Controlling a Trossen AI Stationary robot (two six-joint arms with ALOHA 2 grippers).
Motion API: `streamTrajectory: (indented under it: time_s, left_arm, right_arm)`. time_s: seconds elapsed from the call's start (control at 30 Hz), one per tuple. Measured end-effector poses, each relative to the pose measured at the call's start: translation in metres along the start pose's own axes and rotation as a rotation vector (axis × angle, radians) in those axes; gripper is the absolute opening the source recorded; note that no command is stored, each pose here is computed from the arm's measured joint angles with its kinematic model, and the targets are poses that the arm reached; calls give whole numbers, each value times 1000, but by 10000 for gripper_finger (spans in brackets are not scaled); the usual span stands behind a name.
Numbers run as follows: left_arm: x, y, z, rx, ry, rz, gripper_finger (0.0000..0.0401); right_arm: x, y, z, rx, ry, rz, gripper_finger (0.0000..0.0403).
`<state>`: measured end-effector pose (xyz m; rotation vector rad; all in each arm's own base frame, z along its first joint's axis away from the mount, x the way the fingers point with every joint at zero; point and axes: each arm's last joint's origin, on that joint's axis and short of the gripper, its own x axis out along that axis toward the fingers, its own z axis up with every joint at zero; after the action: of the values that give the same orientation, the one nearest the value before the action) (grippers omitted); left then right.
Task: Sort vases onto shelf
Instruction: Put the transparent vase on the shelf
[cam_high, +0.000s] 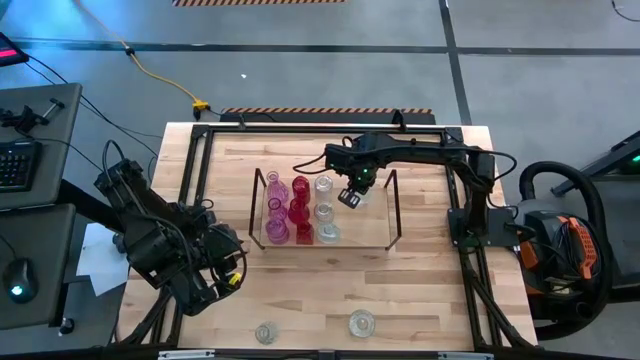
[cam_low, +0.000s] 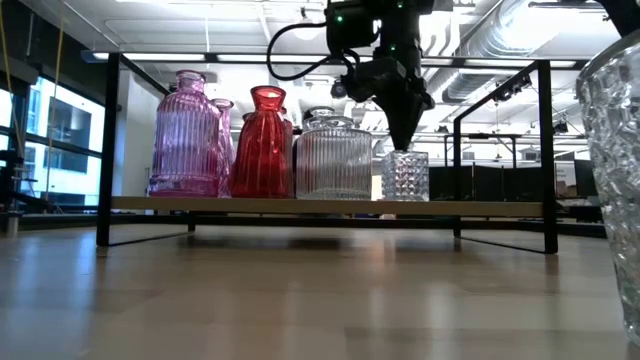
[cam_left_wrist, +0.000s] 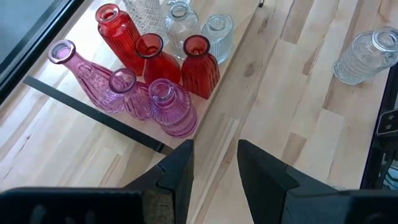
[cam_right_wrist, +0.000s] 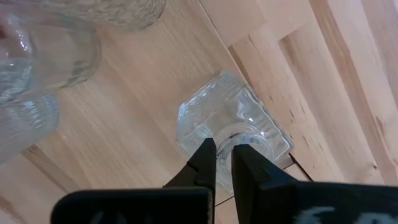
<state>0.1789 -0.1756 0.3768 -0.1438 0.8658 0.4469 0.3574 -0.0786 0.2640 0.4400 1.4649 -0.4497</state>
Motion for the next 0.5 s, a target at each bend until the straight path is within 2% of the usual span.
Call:
streamTrajectory:
  time_s: [0.33, 0.5]
  left_arm:
    - [0, 0, 0, 0, -5, 2, 115]
    - [0, 0, 0, 0, -9, 3, 115]
  right_arm:
    - [0, 2, 0, 22, 10, 28, 67]
    - [0, 2, 0, 53, 11, 26, 81]
